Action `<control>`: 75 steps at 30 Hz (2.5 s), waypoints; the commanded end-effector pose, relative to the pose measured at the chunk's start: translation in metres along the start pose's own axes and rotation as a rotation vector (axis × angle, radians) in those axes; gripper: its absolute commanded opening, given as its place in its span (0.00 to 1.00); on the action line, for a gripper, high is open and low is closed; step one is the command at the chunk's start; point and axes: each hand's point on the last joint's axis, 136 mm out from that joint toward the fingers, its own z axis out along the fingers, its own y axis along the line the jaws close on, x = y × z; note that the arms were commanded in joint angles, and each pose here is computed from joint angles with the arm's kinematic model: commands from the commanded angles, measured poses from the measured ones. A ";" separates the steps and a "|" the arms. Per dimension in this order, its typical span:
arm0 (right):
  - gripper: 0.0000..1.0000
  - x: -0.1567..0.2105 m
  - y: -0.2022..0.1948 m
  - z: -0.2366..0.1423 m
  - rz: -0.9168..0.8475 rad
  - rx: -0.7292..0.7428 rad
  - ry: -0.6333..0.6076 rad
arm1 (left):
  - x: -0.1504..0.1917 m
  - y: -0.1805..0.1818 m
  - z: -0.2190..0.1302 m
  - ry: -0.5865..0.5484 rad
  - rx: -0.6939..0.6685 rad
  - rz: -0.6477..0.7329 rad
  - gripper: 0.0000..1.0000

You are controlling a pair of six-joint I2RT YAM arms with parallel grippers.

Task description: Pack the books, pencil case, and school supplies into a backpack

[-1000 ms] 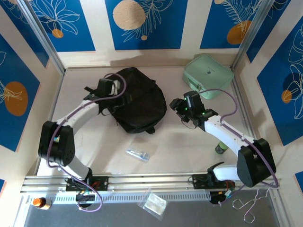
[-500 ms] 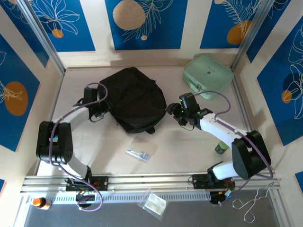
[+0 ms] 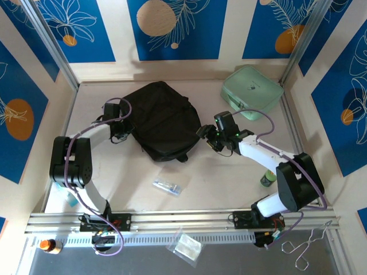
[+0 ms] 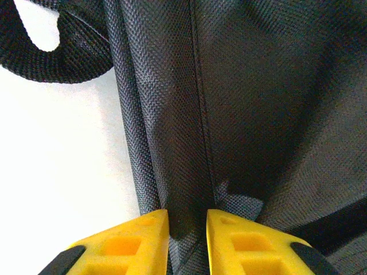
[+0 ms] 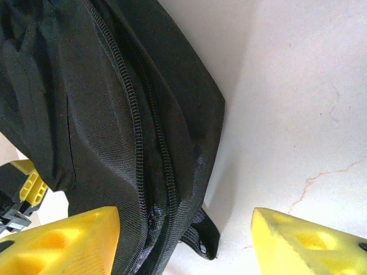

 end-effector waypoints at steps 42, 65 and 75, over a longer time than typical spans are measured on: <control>0.41 -0.067 0.010 0.065 -0.118 -0.053 0.080 | 0.032 -0.096 -0.068 0.122 0.365 0.092 0.00; 0.69 -0.047 0.037 -0.028 -0.335 0.091 0.002 | 0.040 -0.120 -0.070 0.067 0.385 0.106 0.00; 0.64 0.049 0.101 0.002 -0.408 -0.069 0.125 | 0.039 -0.123 -0.072 0.066 0.388 0.114 0.00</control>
